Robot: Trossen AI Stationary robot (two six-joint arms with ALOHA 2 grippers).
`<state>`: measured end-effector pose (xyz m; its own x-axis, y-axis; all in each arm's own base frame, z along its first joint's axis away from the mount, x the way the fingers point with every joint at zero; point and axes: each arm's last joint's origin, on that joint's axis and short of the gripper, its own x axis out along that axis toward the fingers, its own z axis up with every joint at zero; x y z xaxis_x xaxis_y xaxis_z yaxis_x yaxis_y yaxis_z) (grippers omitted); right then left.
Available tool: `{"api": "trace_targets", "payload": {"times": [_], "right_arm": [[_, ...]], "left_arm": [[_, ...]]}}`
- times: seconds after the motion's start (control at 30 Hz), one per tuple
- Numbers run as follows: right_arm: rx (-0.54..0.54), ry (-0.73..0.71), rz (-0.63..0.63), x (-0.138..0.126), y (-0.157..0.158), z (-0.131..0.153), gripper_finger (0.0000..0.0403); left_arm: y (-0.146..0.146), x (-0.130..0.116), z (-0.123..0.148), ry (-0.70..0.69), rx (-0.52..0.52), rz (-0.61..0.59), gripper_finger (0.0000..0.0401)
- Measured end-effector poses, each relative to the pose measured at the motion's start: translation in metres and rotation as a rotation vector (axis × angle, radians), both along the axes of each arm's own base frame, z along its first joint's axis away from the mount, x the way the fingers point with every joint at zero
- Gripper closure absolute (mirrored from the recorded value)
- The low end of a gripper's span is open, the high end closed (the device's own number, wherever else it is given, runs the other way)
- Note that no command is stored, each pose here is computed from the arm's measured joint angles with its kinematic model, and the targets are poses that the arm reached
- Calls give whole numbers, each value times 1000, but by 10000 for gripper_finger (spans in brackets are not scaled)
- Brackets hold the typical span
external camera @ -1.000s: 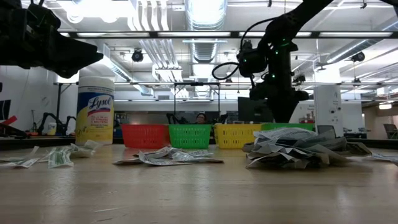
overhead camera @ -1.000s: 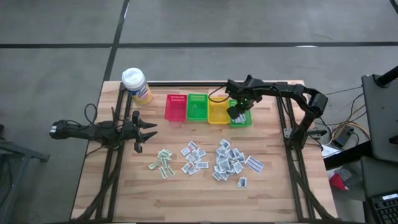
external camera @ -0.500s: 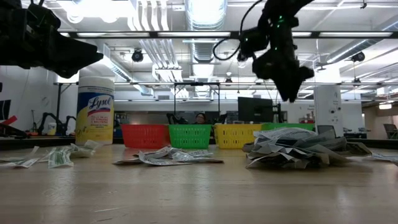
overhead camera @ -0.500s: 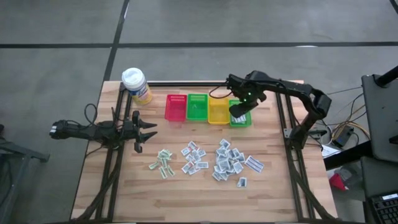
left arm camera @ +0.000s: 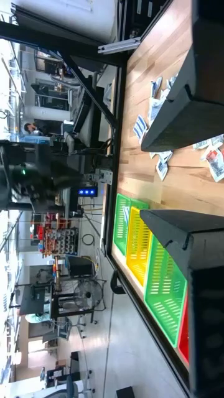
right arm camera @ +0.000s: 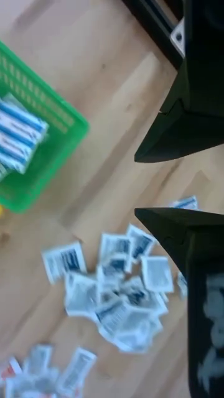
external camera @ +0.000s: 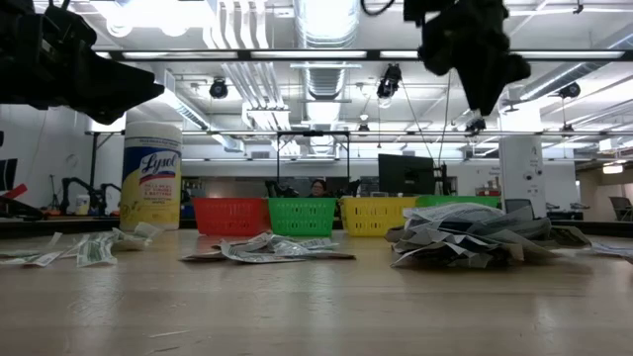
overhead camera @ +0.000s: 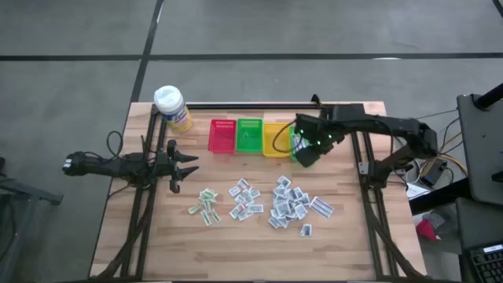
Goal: Pick & Place First Aid Supplies
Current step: Put the blue bandage into the right green bin
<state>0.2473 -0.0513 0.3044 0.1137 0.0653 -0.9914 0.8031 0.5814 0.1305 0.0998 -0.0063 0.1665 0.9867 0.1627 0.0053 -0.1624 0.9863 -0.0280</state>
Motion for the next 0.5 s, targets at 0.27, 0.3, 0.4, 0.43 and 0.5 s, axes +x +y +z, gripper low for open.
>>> {"api": "trace_targets", "payload": {"times": [0.27,0.3,0.4,0.43,0.5], "right_arm": [[21,-10,36,-3,44,7,274],[34,-9,41,-2,49,7,275],[72,1,48,-2,62,6,273],[76,8,47,-1,66,5,271],[81,26,38,0,74,2,268]], "left_arm": [[0,0,0,0,0,0,243],[0,0,0,0,0,0,243],[0,0,0,0,0,0,243],[0,0,0,0,0,0,243],[0,0,0,0,0,0,243]]}}
